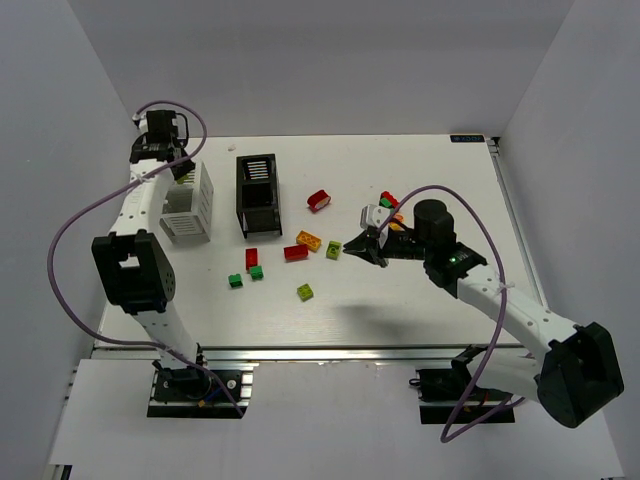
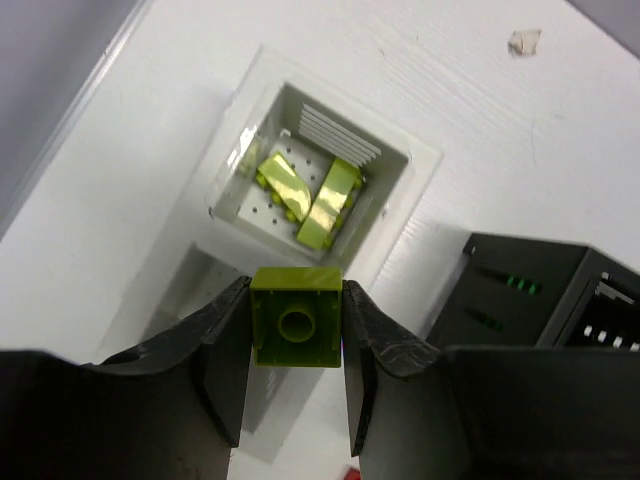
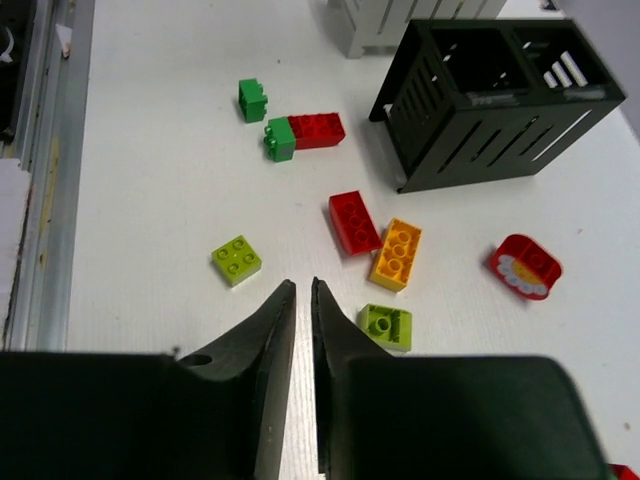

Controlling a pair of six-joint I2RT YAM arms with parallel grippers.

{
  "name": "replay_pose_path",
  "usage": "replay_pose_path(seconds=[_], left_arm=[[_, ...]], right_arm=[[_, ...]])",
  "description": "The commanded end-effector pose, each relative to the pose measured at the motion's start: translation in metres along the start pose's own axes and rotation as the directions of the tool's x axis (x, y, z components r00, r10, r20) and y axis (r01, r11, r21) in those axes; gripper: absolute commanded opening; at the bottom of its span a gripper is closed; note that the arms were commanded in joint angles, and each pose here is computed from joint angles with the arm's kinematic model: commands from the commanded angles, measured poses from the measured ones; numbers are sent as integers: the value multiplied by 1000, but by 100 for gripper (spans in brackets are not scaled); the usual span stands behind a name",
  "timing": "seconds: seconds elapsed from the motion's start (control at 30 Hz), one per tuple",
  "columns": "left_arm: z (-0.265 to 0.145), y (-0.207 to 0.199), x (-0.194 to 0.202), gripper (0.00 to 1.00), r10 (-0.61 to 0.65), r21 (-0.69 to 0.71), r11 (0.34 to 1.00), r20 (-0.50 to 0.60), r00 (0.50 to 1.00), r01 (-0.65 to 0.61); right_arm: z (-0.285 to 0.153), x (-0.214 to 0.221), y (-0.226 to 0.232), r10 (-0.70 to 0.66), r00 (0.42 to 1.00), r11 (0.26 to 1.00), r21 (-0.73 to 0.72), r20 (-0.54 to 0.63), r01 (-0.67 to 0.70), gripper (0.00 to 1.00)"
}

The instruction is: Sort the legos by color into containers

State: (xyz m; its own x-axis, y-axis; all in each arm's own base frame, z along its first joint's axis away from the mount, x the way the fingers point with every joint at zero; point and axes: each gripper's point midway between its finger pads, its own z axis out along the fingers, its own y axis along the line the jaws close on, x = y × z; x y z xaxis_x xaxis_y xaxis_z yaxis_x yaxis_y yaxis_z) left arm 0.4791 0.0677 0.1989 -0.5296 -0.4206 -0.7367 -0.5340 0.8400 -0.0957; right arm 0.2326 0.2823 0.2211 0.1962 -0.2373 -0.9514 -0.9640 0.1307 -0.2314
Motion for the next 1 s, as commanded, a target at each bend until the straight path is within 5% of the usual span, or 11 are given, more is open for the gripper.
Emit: replay_pose_path(seconds=[0.0,0.27,0.6,0.7,0.73,0.83,0.93,0.97], left_arm=[[-2,1,-36,0,-18,-2,1000,89,996,18],[34,-4,-34,0,-30,-22,999,61,998,31],[49,-5,-41,1,-55,-16,998,61,997,56],[50,-6,-37,13,-56,-12,998,51,997,56],[51,-5,-35,26,-55,-18,998,46,997,56],[53,-2,-32,46,-59,-27,998,39,998,60],[52,-3,-32,46,-65,-29,997,39,997,66],[49,-2,-34,67,-68,-27,997,44,997,69]], right_arm=[[1,3,1,8,1000,999,-34,-6,-8,19],[3,7,-4,15,999,999,-50,-33,-17,35],[4,12,-10,29,998,997,-70,-54,-33,41],[6,12,-13,27,998,997,-71,-57,-31,47],[7,13,-14,25,998,997,-73,-59,-30,49],[9,17,-15,44,996,995,-81,-78,-50,53],[11,19,-19,58,994,994,-83,-92,-66,55],[12,20,-20,64,993,994,-84,-98,-72,56]])
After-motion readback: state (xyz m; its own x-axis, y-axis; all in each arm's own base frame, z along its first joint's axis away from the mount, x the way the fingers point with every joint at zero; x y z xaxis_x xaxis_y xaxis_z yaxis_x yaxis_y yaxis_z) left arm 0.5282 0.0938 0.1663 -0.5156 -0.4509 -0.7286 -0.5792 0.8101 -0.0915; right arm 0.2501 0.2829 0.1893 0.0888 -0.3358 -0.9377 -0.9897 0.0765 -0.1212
